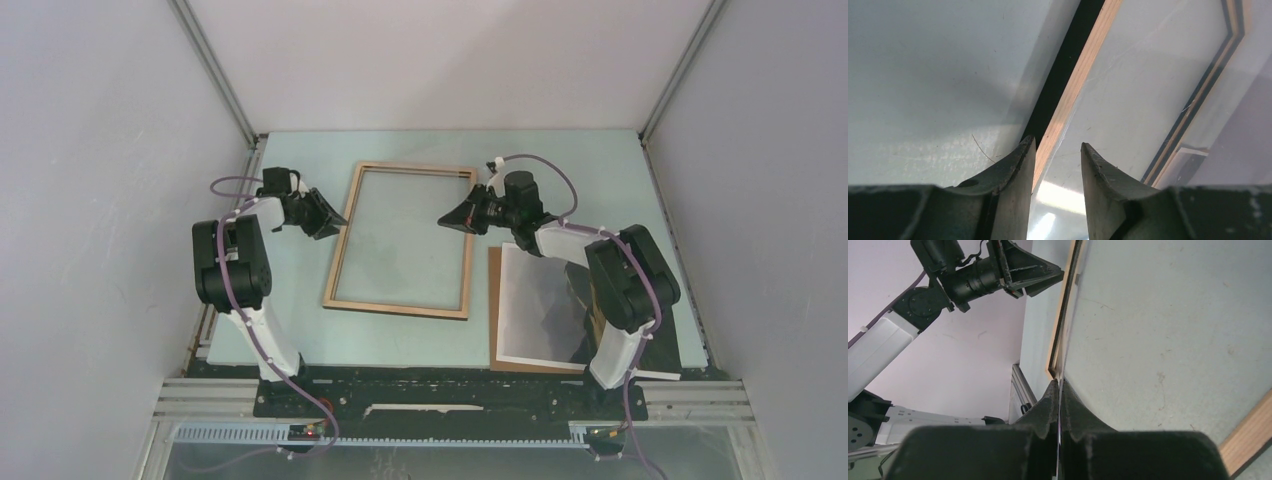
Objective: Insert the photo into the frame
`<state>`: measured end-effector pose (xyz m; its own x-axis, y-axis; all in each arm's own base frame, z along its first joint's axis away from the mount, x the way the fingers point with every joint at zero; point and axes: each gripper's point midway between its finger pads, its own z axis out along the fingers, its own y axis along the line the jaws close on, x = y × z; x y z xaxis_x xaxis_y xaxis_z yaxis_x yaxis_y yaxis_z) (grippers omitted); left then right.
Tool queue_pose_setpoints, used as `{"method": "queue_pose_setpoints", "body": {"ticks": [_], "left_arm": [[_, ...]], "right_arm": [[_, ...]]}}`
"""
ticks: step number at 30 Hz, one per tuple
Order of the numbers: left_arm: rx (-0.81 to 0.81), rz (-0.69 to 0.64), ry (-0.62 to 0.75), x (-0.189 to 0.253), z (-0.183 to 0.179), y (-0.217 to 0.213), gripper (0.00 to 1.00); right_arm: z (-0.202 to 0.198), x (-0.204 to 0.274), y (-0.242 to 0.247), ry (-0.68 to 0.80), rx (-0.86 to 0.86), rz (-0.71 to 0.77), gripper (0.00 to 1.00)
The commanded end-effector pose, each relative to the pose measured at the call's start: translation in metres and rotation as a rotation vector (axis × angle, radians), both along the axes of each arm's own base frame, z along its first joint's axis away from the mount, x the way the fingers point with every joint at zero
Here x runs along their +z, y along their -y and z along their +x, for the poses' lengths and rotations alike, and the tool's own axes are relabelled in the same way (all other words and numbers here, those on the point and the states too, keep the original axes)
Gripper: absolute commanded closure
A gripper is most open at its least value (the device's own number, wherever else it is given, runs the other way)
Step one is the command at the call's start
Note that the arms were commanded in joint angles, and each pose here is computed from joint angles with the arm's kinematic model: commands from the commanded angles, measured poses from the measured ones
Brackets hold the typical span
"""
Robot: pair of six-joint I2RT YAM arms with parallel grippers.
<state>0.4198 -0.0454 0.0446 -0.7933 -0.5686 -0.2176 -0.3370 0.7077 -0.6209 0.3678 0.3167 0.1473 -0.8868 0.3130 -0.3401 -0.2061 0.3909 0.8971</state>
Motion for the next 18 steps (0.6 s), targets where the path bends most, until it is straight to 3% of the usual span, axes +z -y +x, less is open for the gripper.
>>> {"method": "queue_pose_setpoints", "body": {"ticks": [1, 18], "left_arm": [[-0.019, -0.028, -0.016, -0.006, -0.007, 0.009, 0.58], [-0.036, -0.038, -0.021, -0.008, -0.009, 0.015, 0.61]], "right_arm": [[0.010, -0.009, 0.005, 0.043, -0.014, -0.011, 0.96], [0.020, -0.053, 0.002, -0.037, -0.042, -0.009, 0.91]]}}
